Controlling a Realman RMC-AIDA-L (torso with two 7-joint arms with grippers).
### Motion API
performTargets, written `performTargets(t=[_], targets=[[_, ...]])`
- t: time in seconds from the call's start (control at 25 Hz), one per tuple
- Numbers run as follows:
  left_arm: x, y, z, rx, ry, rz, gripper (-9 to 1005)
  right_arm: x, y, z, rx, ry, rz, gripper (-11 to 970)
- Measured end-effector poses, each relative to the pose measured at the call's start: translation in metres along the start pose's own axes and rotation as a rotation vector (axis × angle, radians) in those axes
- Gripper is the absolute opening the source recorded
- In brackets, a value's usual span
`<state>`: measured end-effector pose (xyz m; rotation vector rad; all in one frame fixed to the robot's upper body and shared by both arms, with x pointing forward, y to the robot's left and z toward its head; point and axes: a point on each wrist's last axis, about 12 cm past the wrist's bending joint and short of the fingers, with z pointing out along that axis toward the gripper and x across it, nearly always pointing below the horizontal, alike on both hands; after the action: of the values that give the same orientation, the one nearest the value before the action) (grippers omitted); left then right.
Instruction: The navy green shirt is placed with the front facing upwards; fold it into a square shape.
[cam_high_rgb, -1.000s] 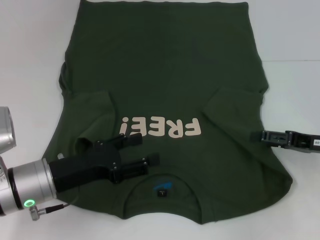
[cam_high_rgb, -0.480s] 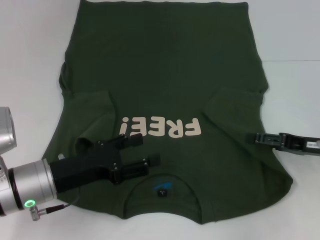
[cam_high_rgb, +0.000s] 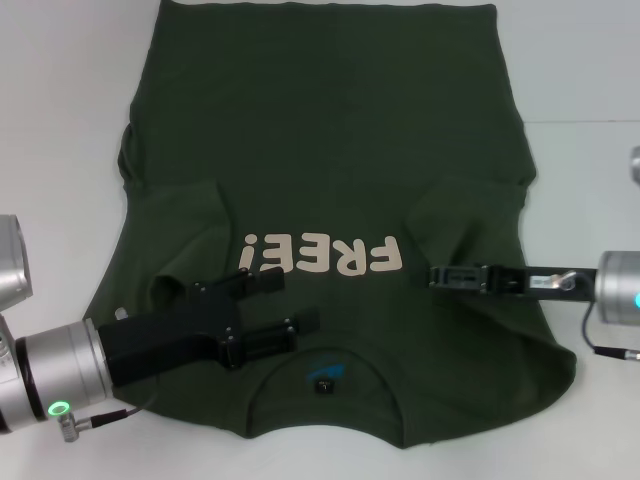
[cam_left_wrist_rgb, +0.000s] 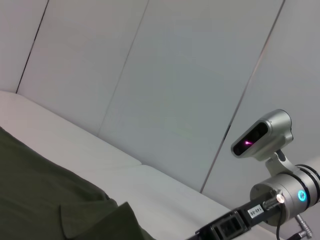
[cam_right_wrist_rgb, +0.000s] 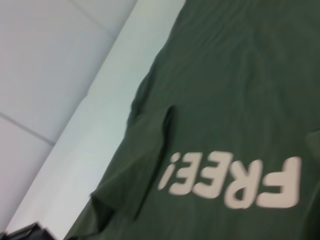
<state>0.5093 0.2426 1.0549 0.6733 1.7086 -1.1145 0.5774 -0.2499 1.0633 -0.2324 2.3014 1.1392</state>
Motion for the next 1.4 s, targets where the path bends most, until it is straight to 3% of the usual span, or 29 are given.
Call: performTargets(t=[0.36, 0.56, 0.76, 0.96, 1.16, 1.4], targets=[[0.000, 0.000, 0.000, -0.002, -0.003, -0.001, 830, 0.001, 0.010, 0.008, -0.051, 0.040, -0.031, 926], [0.000, 0.000, -0.001, -0.004, -0.007, -0.004, 832, -0.002, 0.014, -0.009, -0.158, -0.040, -0.048, 927], [0.002, 0.000, -0.006, -0.019, -0.001, -0.001, 833, 0.003, 0.010, -0.018, -0.175, -0.094, -0.085, 928], [0.002, 0.005, -0.025, -0.097, -0.009, 0.003, 834, 0.010, 0.008, -0.021, -0.178, -0.124, -0.097, 929], [0.008, 0.014, -0.057, -0.250, -0.054, -0.037, 835, 0.014, 0.009, -0.016, -0.183, -0.125, -0.085, 930], [0.018, 0.017, -0.080, -0.332, -0.004, -0.079, 836, 0.014, 0.012, -0.006, -0.179, -0.124, -0.082, 924]])
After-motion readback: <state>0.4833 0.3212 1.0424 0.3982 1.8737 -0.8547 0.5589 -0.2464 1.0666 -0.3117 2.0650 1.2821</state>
